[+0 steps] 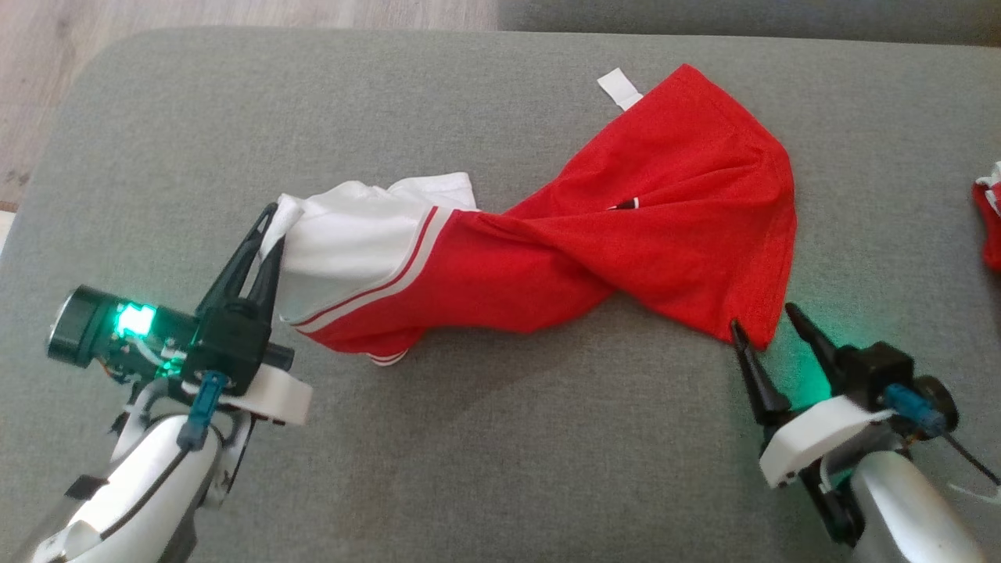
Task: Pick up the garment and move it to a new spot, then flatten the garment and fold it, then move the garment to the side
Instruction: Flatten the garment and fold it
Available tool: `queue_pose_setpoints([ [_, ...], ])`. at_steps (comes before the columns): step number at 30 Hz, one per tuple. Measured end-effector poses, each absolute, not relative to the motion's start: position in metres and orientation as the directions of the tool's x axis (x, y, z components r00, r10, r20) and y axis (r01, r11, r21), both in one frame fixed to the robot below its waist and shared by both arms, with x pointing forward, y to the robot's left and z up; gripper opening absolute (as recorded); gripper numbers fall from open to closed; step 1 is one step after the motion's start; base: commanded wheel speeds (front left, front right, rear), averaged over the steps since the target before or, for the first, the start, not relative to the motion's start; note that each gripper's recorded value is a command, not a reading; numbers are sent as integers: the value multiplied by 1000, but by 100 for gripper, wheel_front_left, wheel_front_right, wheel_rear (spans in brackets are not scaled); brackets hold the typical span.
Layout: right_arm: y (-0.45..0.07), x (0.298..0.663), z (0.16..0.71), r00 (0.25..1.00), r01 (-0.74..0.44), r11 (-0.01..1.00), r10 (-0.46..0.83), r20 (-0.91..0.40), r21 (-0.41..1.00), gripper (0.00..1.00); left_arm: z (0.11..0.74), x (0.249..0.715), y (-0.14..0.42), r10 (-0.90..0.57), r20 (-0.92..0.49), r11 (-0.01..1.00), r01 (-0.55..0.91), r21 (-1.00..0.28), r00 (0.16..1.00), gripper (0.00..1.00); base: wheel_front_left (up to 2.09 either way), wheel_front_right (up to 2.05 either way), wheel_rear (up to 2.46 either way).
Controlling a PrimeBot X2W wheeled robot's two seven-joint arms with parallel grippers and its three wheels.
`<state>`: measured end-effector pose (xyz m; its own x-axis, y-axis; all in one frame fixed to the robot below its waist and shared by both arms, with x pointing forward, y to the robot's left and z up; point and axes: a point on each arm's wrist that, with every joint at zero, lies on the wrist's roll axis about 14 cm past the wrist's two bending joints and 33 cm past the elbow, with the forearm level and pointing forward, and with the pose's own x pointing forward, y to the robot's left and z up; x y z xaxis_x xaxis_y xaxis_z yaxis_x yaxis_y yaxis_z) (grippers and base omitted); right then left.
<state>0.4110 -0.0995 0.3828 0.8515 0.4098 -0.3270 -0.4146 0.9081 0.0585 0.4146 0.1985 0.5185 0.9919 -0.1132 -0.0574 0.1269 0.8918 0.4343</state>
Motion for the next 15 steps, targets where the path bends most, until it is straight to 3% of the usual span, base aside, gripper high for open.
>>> queue_pose_setpoints([
  [5, -89, 399, 369, 807, -464, 884, 451, -381, 62, 100, 518, 417, 204, -100, -54, 894, 113, 434, 994, 0, 0, 0, 0],
  [15, -88, 395, 359, 790, -473, 879, 455, -411, 64, 100, 515, 420, 205, -101, -54, 898, 114, 426, 993, 0, 0, 0, 0],
])
